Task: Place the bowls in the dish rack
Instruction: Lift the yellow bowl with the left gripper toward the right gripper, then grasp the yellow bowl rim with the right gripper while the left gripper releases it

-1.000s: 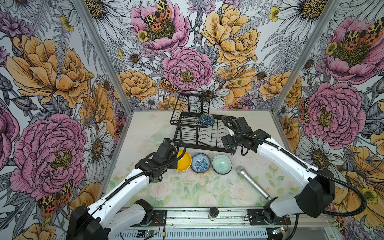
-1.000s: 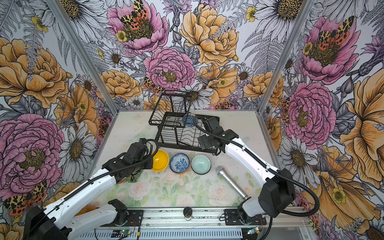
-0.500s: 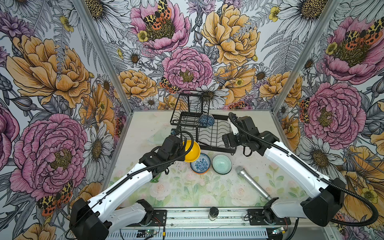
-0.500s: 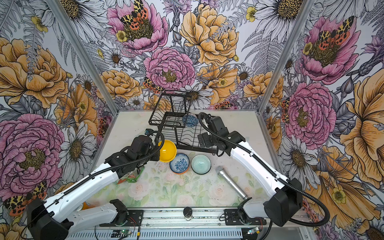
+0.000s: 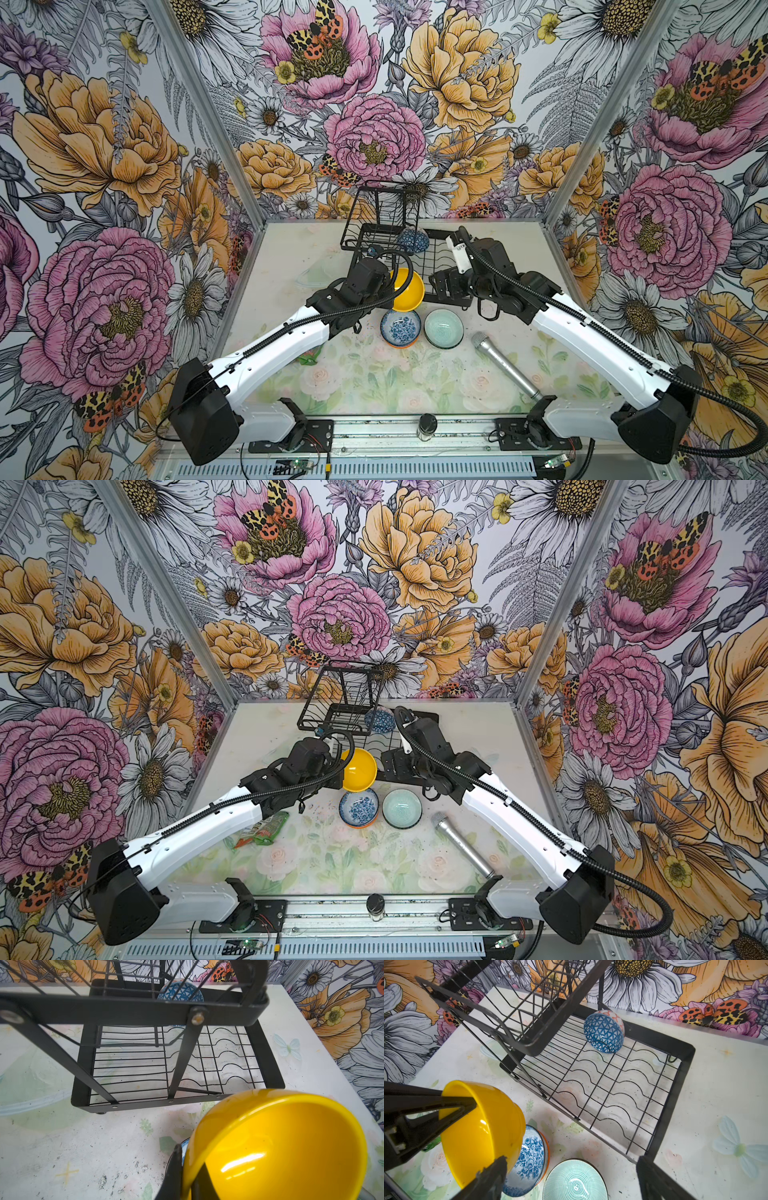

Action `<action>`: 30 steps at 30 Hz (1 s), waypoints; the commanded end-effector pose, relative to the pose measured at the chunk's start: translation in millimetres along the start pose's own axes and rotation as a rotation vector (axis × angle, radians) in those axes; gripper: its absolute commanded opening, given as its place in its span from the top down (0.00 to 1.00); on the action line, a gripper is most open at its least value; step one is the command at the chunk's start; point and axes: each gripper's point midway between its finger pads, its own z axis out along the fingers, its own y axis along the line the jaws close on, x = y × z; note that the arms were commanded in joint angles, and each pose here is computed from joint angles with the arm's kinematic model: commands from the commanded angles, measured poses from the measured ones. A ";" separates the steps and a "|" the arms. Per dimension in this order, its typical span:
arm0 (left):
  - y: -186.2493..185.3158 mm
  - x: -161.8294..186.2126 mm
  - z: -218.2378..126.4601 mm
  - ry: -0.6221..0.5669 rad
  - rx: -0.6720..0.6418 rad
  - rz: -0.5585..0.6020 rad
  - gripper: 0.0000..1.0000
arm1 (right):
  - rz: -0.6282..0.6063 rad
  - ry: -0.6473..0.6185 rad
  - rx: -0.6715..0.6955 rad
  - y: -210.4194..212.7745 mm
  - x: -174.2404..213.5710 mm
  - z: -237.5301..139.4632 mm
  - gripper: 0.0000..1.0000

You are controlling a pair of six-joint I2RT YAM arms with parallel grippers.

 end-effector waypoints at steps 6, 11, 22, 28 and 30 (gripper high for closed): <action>-23.5 -33.1 0.3 -0.085 0.059 0.009 1.00 | 0.054 -0.022 -0.048 14.0 -2.3 10.7 0.05; -32.4 -38.3 4.0 -0.094 0.082 0.022 1.00 | 0.071 -0.012 -0.032 13.2 -0.2 23.9 0.06; -51.3 -42.3 8.8 -0.093 0.135 0.045 1.00 | 0.101 0.020 -0.002 11.3 3.0 45.7 0.37; -51.4 -45.7 5.7 -0.105 0.136 0.048 1.00 | 0.109 0.034 -0.002 11.5 6.2 49.6 0.71; -51.6 -46.0 4.8 -0.107 0.139 0.050 1.00 | 0.111 0.031 0.001 10.6 6.1 48.9 0.80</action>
